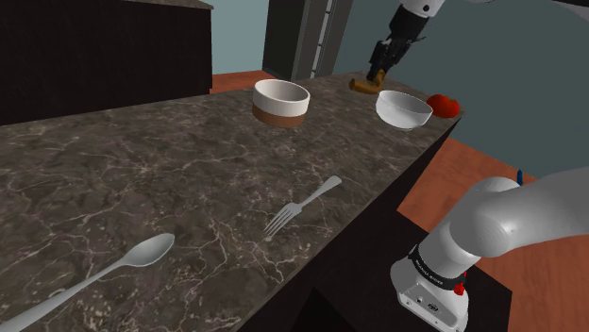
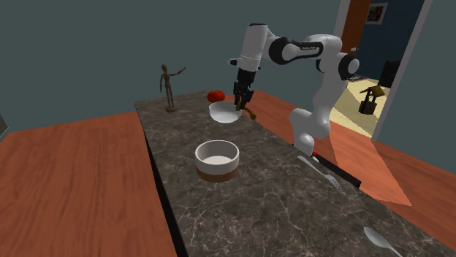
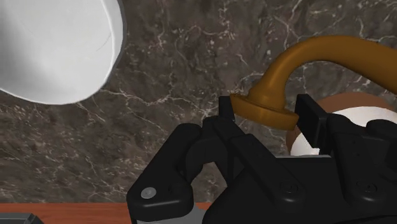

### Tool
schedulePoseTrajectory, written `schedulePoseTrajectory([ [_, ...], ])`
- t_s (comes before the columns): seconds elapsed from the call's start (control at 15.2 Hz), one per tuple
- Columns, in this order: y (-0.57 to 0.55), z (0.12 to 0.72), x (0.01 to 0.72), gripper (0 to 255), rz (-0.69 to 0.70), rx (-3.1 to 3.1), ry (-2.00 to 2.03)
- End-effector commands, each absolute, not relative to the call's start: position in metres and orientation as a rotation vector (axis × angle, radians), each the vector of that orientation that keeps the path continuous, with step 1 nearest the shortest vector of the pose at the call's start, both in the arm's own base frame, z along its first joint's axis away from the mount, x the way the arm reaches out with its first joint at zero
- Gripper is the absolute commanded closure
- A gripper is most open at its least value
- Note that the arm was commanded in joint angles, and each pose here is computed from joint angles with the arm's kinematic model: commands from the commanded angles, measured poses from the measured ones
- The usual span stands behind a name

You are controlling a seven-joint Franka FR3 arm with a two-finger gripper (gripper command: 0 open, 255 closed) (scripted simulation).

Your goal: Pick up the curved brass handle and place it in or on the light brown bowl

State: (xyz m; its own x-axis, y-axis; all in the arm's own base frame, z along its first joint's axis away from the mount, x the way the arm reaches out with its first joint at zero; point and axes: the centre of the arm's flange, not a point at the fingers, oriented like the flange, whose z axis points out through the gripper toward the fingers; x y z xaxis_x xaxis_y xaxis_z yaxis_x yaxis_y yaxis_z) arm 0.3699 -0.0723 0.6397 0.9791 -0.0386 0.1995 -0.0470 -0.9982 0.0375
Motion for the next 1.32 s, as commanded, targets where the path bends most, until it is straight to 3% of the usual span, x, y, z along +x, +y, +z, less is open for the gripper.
schedulePoseTrajectory([
  [0.0, -0.066, 0.644, 0.381, 255, 0.309, 3.083, -0.067],
  [1.06, 0.042, 0.654, 0.572, 255, 0.309, 3.083, -0.067],
  [1.25, 0.042, 0.638, 0.572, 255, 0.309, 3.083, -0.067],
])
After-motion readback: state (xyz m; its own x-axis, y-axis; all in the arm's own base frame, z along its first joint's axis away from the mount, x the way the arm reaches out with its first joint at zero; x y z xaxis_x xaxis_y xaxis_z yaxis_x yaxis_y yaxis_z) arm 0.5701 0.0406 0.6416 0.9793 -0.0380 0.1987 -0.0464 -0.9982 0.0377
